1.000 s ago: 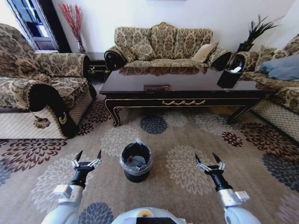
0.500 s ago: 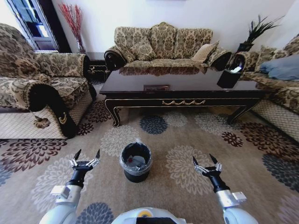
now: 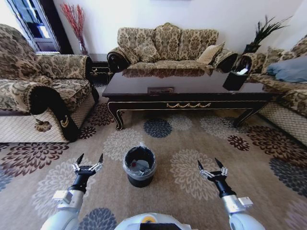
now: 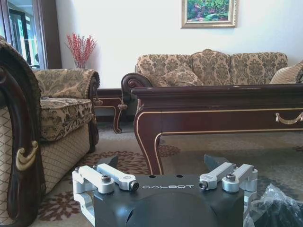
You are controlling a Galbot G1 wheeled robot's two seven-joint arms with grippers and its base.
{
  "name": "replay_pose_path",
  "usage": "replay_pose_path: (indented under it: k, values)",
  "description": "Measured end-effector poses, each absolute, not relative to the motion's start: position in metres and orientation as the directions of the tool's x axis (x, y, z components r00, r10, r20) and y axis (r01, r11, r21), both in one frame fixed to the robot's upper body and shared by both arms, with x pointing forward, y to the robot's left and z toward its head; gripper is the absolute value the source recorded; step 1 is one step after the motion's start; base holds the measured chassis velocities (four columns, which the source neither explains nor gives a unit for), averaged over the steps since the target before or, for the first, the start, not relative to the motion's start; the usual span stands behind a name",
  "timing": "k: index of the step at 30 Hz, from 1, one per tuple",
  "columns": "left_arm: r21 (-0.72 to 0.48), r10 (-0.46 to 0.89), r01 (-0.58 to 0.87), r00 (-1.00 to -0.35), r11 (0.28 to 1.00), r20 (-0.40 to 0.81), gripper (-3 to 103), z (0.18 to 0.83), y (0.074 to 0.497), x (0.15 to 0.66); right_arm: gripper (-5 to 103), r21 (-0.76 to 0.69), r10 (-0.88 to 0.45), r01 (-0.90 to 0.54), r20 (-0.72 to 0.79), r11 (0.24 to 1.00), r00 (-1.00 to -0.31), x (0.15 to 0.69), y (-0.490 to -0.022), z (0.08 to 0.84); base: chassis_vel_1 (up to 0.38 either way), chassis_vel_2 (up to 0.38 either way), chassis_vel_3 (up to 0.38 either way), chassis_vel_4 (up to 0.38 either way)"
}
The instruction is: Move to the front of the table and pick up the trash from the floor, then place it into the trash bin.
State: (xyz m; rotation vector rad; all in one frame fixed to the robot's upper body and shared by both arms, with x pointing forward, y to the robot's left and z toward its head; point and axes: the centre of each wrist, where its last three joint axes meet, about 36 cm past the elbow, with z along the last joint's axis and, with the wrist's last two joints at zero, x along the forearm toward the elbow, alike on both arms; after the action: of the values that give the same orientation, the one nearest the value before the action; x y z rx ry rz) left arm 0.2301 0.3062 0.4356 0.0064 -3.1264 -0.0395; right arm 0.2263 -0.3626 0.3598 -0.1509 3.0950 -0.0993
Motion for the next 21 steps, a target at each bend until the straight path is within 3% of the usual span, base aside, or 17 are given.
replay_pose_path:
  k: [10, 21]
  values:
    - [0.025, -0.004, -0.004, -1.000, 1.000, 0.016, 100, 0.4355, 0.3060, 0.2301, 100, -0.066, -0.099, -0.096, -0.038, 0.993, -0.994, 0.2263, -0.3626, 0.3599, 0.020, -0.020, -0.018, 0.020]
    - [0.024, -0.005, -0.004, -1.000, 1.000, 0.017, 100, 0.4355, 0.3060, 0.2301, 100, -0.066, -0.098, -0.096, -0.039, 0.993, -0.994, 0.2263, -0.3626, 0.3600, 0.131, -0.125, -0.119, 0.133]
